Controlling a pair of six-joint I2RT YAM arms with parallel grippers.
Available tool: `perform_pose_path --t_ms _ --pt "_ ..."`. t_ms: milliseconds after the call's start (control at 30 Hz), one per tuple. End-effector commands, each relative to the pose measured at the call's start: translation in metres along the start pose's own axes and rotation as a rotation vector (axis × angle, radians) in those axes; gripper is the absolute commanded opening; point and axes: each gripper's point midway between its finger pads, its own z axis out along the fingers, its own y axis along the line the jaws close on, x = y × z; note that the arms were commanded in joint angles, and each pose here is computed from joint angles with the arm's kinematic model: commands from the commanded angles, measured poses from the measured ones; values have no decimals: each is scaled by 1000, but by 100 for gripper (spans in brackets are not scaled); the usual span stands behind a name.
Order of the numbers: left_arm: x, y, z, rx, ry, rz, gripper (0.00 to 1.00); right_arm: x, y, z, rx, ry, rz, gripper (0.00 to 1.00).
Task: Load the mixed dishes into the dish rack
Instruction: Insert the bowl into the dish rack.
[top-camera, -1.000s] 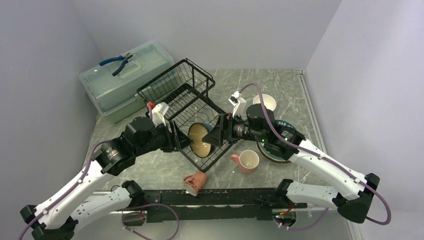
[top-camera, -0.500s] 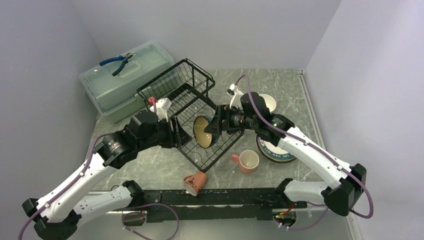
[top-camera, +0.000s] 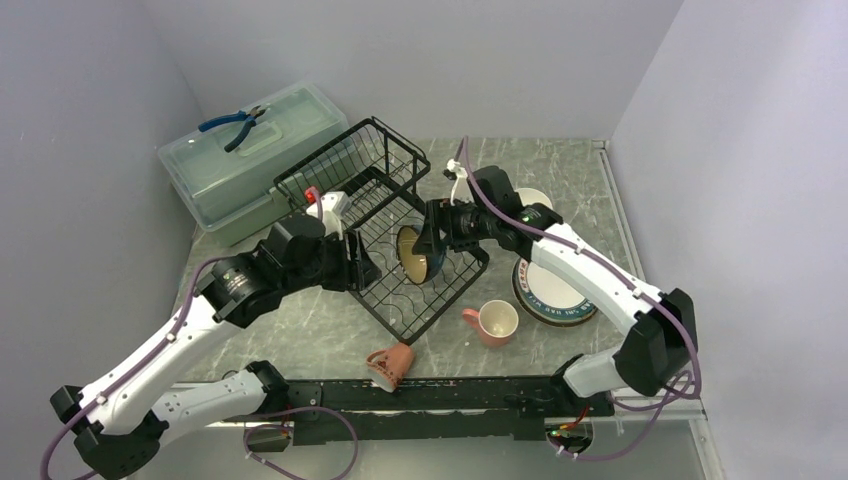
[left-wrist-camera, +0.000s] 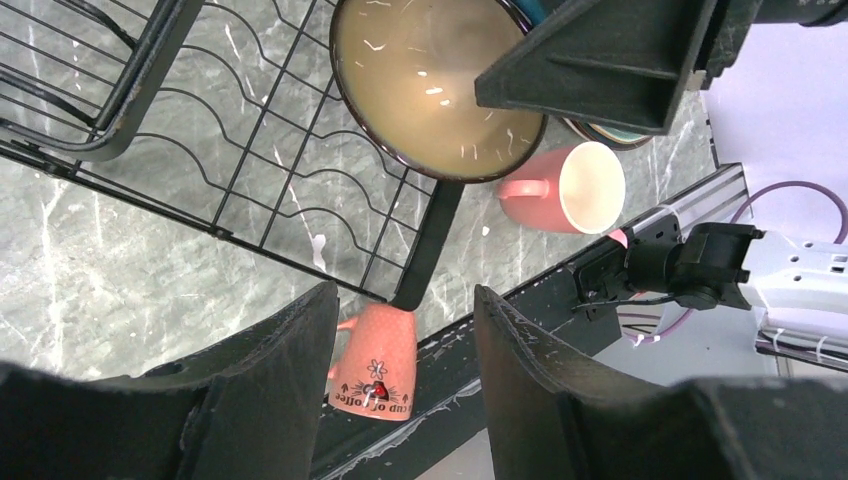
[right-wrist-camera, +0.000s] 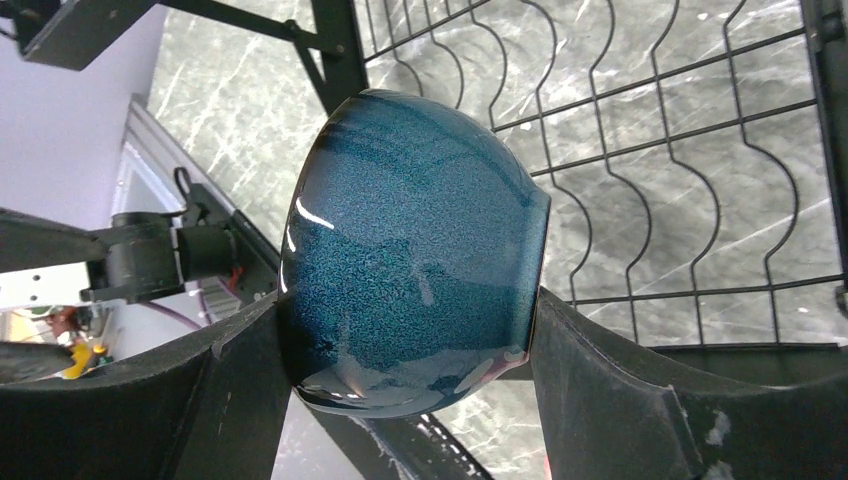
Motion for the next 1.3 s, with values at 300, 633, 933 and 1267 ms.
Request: perform_pose_path --t_ms 300,633,933,1267 --pt "-15 -2 -3 0 -36 96 56 -53 -17 2 121 -70 -199 0" --pt "-15 5 -4 -24 -37 149 56 -59 -53 7 279 -34 -326 0" --pt "-14 11 -3 -53 -27 183 56 -60 -74 2 359 -44 -492 0" --pt "-19 15 -7 -73 -43 213 57 -47 -92 10 363 -18 -626 0"
